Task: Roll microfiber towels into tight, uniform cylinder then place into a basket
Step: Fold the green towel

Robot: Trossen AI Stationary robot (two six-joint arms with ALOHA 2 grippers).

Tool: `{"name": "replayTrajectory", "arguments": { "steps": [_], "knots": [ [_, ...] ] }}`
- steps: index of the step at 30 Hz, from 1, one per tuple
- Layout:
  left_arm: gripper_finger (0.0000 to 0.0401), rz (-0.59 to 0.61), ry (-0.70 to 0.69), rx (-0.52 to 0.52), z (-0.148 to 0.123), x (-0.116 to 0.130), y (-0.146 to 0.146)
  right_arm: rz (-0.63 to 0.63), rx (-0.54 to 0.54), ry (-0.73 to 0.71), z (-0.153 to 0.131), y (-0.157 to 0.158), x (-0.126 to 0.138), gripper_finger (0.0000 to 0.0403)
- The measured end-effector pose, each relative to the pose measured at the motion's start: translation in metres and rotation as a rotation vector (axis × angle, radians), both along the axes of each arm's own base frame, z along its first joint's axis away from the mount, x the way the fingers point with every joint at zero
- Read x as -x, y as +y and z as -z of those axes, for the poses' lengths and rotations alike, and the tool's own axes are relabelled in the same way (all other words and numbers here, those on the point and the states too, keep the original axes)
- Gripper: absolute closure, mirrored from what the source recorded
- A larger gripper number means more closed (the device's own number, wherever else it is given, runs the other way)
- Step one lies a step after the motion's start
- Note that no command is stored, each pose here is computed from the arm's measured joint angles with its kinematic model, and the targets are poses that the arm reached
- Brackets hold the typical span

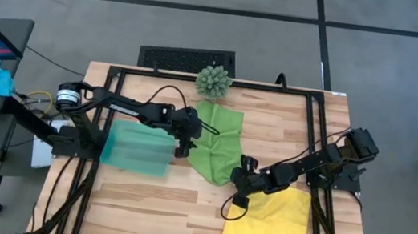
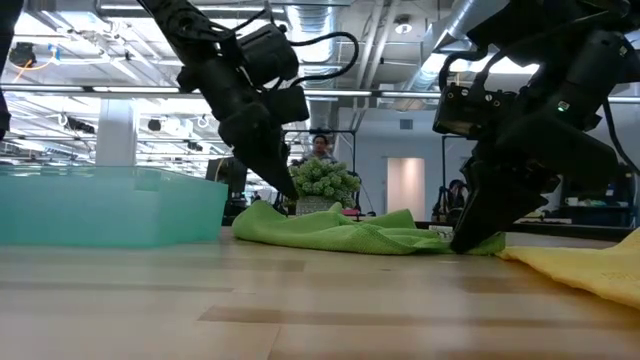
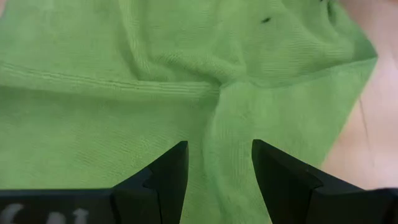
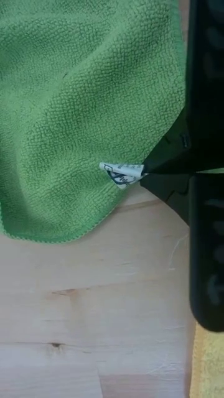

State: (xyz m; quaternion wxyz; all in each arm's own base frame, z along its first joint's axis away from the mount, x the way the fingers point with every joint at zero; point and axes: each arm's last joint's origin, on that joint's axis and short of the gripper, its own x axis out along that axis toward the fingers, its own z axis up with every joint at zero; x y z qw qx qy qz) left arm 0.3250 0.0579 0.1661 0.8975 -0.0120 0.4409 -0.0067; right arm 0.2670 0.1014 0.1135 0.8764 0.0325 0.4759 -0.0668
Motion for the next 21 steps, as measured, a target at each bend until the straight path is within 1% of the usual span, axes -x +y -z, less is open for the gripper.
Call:
{"name": "replayTrajectory", "arguments": {
  "steps": [3,7,9,15,19,21],
  "knots": [
    [0.0232,-0.027,0.031,-0.028,0.002,0.002,0.001,0.0,-0.001,-0.001,0.0,0.0,0.0,0.0389],
    [0.0232,-0.012,0.047,0.032,0.006,0.002,0.002,0.0,-0.001,-0.001,0.0,0.0,0.0,0.0387],
    [0.0232,-0.007,0.078,0.038,0.013,0.002,0.0,0.0,-0.001,-0.003,0.0,0.0,0.0,0.0389],
    [0.0232,-0.016,0.109,0.028,0.026,-0.001,0.001,-0.001,-0.006,-0.009,0.0,0.0,0.0,0.0388],
    [0.0233,-0.024,0.111,0.034,0.027,-0.001,0.001,-0.001,-0.005,-0.008,0.0,0.0,0.0,0.0388],
    [0.024,-0.026,0.119,0.038,0.027,-0.001,0.0,-0.001,-0.005,-0.007,0.0,0.0,0.0,0.039]
  ]
}}
